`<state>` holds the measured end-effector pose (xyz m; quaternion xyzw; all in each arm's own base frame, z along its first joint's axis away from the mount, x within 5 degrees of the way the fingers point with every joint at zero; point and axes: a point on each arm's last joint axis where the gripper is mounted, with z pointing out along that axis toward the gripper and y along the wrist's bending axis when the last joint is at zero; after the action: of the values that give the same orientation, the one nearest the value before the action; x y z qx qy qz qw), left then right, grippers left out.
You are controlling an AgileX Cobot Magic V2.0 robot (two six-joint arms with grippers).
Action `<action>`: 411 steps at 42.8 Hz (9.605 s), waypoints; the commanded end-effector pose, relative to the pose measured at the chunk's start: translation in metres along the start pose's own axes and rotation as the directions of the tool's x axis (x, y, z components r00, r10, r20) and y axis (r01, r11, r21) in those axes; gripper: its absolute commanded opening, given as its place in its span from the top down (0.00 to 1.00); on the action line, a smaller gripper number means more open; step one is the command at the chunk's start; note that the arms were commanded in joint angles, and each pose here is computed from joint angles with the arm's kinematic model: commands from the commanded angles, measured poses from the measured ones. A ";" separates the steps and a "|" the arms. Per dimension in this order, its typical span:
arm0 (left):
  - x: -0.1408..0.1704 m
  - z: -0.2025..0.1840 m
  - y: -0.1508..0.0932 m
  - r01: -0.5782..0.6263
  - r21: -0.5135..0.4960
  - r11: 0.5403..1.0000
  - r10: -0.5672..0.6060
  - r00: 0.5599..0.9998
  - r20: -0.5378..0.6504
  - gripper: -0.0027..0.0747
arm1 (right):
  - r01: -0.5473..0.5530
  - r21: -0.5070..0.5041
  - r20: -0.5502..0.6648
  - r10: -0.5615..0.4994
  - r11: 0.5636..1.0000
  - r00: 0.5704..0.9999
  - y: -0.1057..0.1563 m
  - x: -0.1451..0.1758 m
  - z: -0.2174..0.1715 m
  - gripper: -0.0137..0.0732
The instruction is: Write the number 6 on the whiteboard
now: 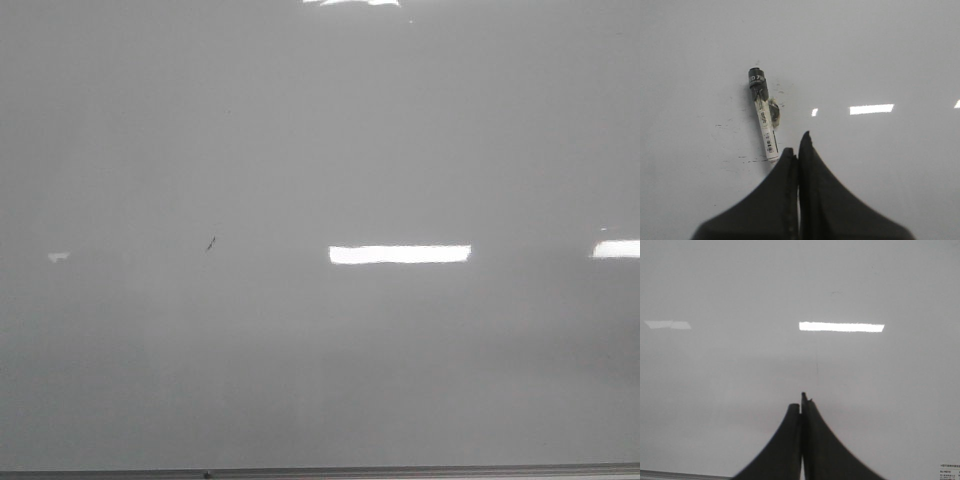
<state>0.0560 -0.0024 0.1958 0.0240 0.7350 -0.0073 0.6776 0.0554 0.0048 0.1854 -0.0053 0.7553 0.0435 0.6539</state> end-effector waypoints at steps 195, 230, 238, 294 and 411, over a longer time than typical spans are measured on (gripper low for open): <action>-0.119 0.087 -0.189 -0.568 0.816 0.109 0.936 0.336 0.109 0.98 | 0.325 -0.860 -0.051 -0.699 0.394 0.713 0.199 -0.158 0.087 0.19; -0.125 0.087 -0.200 -0.575 0.805 0.147 0.877 0.452 0.163 0.96 | 0.336 -0.867 -0.039 -0.722 0.368 0.691 0.216 -0.145 0.098 0.92; -0.125 0.087 -0.200 -0.572 0.806 0.154 0.876 0.457 0.157 0.60 | 0.363 -0.854 -0.043 -0.746 0.373 0.665 0.205 -0.148 0.099 0.92; -0.104 -0.009 -0.059 -0.227 0.711 0.666 0.113 0.972 0.204 0.99 | 0.298 -0.543 -0.062 -0.391 0.785 0.918 0.142 -0.161 0.152 0.92; -0.144 0.076 -0.173 -0.530 0.828 0.182 0.789 0.581 0.199 0.50 | 0.632 -0.769 0.275 -0.843 0.096 0.463 0.207 -0.158 0.102 0.91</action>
<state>0.1362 -0.1694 0.3143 0.6606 0.6605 -0.0344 0.3553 0.1664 0.2108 0.3184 -0.6929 0.6300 0.0395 0.3484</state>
